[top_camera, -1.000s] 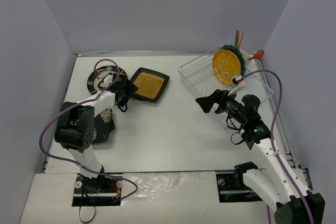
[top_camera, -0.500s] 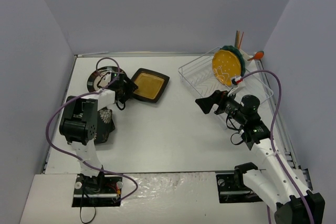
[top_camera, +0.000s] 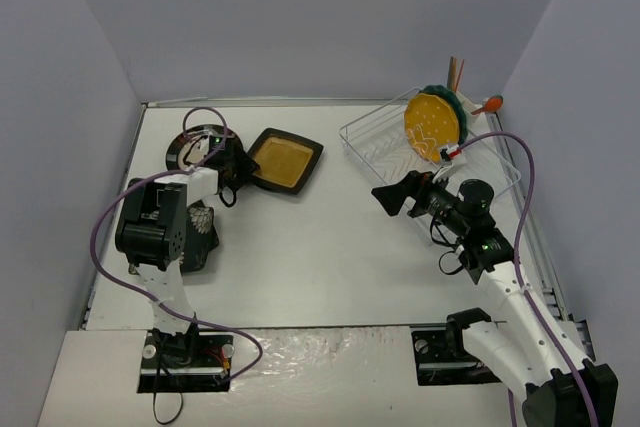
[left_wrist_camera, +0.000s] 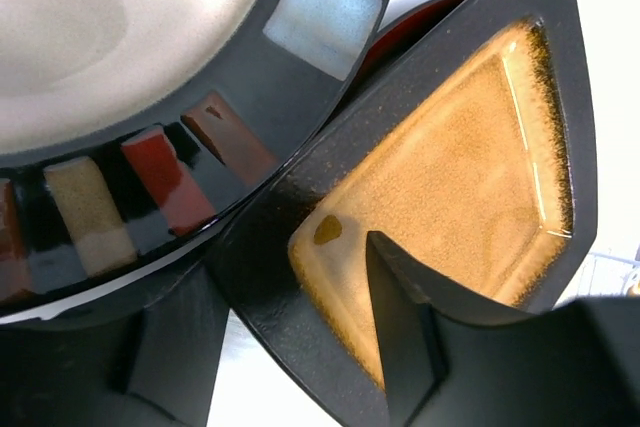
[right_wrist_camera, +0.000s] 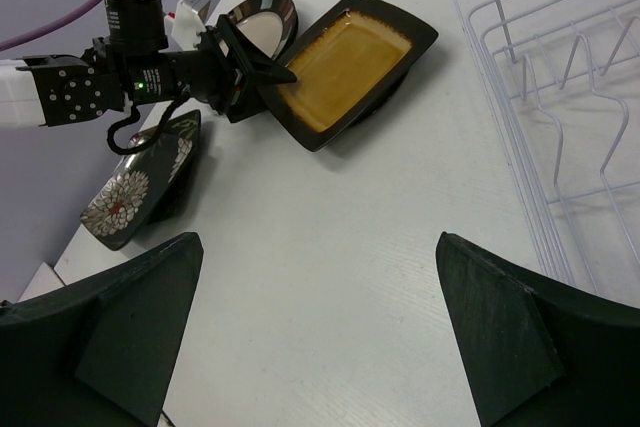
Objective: Load the plates into the dish rack
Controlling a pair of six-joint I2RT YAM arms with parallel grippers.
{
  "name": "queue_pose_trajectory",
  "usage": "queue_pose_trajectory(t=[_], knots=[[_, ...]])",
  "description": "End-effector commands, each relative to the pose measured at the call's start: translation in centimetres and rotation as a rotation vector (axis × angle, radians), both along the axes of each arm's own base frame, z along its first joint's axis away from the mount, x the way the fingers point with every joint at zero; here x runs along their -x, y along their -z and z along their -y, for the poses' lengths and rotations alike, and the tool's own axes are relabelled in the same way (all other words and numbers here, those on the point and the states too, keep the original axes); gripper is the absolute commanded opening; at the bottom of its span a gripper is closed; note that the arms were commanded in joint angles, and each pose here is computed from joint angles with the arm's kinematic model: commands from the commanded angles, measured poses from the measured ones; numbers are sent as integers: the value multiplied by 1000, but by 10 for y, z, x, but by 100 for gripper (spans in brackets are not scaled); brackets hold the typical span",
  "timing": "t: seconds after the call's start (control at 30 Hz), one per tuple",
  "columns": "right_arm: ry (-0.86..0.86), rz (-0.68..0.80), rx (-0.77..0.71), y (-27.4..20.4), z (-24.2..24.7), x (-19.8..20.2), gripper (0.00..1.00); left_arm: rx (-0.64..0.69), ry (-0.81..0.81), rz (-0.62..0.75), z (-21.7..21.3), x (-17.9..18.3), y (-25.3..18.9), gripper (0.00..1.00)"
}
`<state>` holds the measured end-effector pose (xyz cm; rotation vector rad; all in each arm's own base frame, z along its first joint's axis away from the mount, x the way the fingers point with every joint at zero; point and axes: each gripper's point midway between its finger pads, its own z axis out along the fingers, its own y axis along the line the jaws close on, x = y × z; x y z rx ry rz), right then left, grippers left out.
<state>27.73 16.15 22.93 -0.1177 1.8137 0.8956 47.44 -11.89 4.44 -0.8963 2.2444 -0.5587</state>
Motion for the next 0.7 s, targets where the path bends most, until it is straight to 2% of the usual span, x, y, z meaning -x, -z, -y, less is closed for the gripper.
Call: queue_pose_trajectory(t=[0.0,0.13,0.2,0.27,0.5,0.67], knots=[[-26,75,-12,-18,-6,-3,100,-5,13,119,-2,-24,-31,41],[-28,69,-12,-16,-6,-3,100,-17,13,117,-5,-20,-31,27],[-29,73,-13,-18,-6,-2,100,-26,7,121,-8,-18,-34,17],[-29,74,-14,-19,-6,-2,100,-27,7,132,-9,-16,-41,12],[-36,71,-17,-21,-8,-2,100,-24,7,137,-10,-6,-53,11],[-41,75,-20,-26,-8,-1,100,28,-17,157,-11,2,-64,11]])
